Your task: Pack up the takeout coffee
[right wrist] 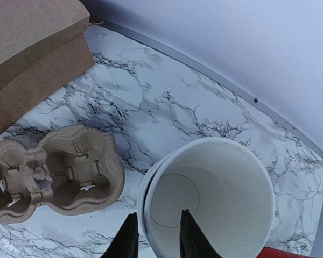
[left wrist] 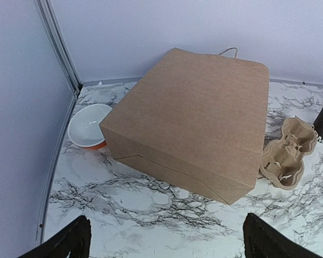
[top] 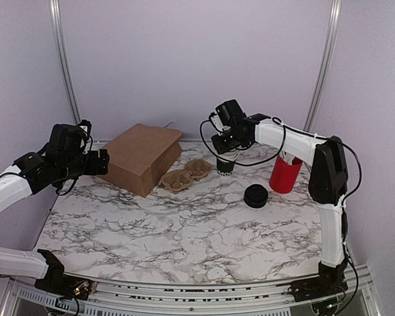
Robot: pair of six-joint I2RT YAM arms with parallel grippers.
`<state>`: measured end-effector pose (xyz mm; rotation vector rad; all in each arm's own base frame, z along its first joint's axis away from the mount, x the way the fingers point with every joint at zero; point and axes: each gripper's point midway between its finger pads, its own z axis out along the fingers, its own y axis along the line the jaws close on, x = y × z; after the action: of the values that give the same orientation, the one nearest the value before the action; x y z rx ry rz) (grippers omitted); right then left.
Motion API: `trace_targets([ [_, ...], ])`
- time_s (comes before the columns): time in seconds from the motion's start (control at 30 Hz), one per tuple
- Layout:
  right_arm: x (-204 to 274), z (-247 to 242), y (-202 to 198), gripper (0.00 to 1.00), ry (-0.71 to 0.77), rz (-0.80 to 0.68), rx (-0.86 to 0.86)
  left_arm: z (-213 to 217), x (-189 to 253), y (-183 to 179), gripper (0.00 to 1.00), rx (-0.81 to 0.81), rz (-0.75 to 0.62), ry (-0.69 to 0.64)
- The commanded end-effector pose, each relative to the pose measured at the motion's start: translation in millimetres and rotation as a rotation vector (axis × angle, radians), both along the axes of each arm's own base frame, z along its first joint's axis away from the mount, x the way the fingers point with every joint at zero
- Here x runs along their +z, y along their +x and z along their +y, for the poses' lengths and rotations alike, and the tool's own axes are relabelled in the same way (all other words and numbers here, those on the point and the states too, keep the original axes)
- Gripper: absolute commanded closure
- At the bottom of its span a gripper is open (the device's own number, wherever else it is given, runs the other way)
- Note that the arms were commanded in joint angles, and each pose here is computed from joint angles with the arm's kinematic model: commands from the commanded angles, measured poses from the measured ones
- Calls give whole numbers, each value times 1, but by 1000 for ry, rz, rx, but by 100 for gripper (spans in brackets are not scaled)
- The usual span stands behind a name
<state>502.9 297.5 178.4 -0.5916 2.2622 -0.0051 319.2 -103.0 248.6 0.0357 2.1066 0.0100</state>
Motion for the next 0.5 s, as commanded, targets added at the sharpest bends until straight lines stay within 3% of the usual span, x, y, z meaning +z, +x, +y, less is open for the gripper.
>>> trace_targets([
  [0.0, 11, 0, 11, 80, 10, -43, -23, 10, 8, 2, 1, 36, -50, 25],
  [0.17, 13, 3, 12, 98, 24, -48, -19, 11, 2, 5, 1, 41, -33, 33],
  [0.47, 33, -3, 11, 100, -25, -96, -46, 9, -4, 7, 1, 34, -13, 30],
])
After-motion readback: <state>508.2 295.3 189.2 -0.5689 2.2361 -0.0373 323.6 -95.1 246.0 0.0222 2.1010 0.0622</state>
